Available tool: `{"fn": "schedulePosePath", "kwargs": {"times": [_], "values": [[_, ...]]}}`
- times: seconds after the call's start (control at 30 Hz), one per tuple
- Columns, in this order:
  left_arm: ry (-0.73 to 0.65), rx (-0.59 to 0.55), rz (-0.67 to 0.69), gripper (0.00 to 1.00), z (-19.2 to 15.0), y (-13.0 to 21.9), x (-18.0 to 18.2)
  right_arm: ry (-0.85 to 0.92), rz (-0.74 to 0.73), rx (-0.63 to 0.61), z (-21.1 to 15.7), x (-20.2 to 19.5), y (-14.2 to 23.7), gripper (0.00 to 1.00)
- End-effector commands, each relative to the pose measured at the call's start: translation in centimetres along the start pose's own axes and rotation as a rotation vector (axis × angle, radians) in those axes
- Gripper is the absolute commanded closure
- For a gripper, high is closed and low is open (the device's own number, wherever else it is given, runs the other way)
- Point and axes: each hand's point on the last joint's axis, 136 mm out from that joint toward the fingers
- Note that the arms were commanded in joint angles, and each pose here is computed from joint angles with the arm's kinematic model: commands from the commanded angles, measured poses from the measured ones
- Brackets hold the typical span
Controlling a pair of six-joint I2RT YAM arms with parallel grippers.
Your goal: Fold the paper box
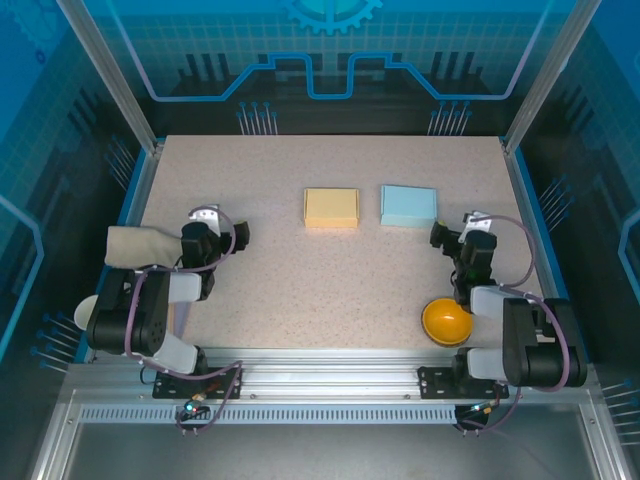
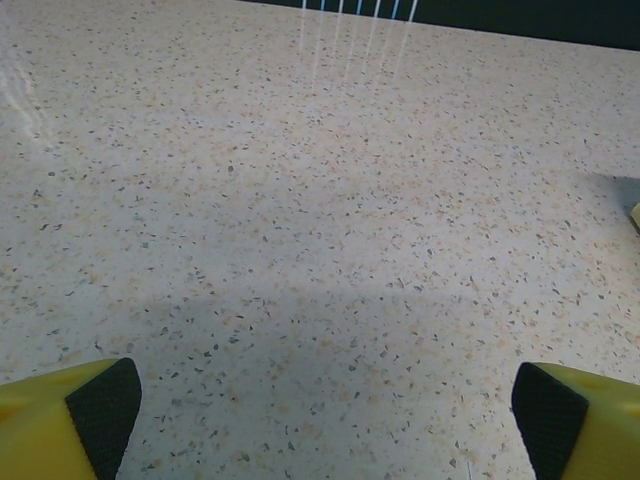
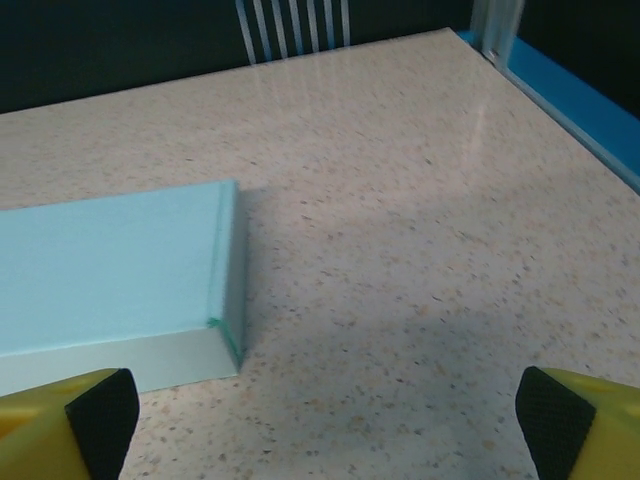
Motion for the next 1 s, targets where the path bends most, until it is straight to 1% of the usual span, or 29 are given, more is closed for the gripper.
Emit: {"fn": "schedulePosePath", "kwargs": {"times": [0.0,0.13,0.3,0.37,0.47,0.6,0.67,0.97], "values": [[-0.033,-0.003,-0.04,0.01,0.4,-0.1,-1.0,0.105,0.066,-0.145,1.8,2.3,0.9,0.0],[-0.038,-0.003,-0.037,0.01,0.4,-0.1,-1.0,0.146,0.101,-0.184,2.0,3.4,1.4,0.0],[-0.051,-0.009,-0.026,0.01,0.4,-0.2,-1.2,0.209,0.212,-0.186,1.7,5.5,0.9,0.0],[-0.051,-0.01,-0.025,0.01,0.4,-0.2,-1.1,0.219,0.224,-0.188,1.3,5.9,0.5,0.0],[-0.051,-0.01,-0.024,0.01,0.4,-0.2,-1.1,0.219,0.227,-0.158,1.3,6.0,0.0,0.0],[-0.052,-0.01,-0.023,0.01,0.4,-0.2,-1.1,0.197,0.197,-0.007,1.0,5.4,-2.6,0.0],[-0.051,-0.009,-0.022,0.01,0.3,-0.2,-1.1,0.237,0.226,-0.014,1.2,6.3,-2.6,0.0],[-0.051,-0.01,-0.025,0.01,0.4,-0.2,-1.2,0.237,0.231,-0.014,1.2,6.4,-2.6,0.0]]}}
Point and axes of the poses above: each hand's point on the last joint's axis, 136 mm out from that joint toward the fingers, its own y axis back along the fingers, its own x axis along the line the jaws close on, z = x × y, and after that the axes turned 15 degrees about y, right-handed
